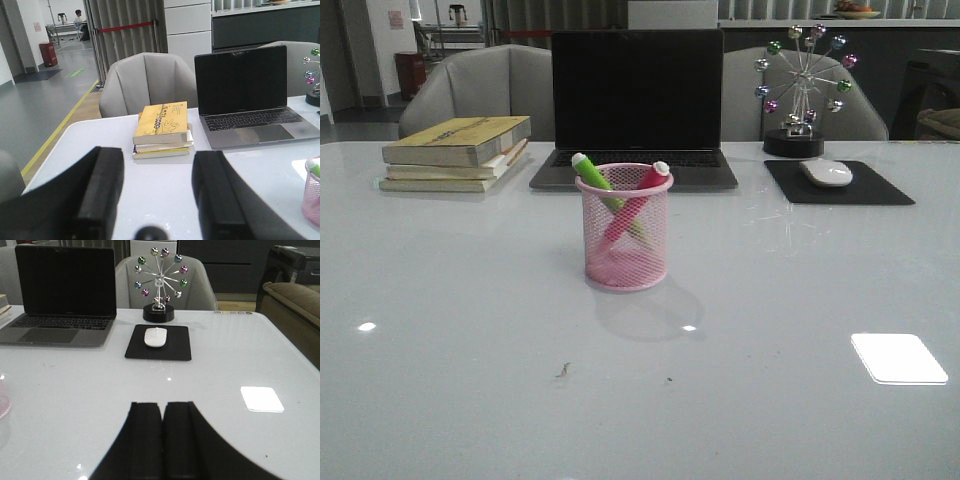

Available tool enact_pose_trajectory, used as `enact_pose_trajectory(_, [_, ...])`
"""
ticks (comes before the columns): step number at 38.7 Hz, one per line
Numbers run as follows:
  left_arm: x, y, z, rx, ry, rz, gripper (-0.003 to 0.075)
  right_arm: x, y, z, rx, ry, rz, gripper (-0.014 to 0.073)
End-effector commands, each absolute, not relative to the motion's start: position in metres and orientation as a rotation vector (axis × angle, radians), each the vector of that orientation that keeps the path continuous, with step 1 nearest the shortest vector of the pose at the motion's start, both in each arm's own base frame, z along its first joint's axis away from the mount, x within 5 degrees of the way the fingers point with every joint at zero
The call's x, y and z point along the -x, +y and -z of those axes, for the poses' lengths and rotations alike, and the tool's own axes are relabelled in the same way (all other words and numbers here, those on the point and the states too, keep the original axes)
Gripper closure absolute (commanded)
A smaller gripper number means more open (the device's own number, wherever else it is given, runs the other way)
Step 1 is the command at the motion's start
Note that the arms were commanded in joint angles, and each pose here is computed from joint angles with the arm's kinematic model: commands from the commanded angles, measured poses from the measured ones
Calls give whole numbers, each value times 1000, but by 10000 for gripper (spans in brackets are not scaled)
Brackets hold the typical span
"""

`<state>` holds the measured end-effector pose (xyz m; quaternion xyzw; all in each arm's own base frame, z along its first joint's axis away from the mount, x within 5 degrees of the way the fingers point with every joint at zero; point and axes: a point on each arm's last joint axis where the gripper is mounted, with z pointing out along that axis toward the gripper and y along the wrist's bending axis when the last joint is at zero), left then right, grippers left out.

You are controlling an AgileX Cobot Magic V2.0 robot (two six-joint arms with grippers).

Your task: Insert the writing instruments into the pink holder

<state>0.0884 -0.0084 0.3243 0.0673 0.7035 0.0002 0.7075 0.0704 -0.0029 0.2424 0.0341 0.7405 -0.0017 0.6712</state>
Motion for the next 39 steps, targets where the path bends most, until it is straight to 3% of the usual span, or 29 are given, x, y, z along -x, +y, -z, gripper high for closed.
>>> enact_pose_trajectory(1, [-87, -8, -341, -129, 1457, 6, 339, -67, -4, -247, -79, 1551, 24, 568])
enact_pose_trajectory(20, [-87, -8, -341, -129, 1457, 6, 339, -60, 0, -199, -33, 1561, -34, 568])
enact_pose_trajectory(39, [-87, -8, -341, -129, 1457, 6, 339, -57, 2, -198, -11, 1567, -48, 568])
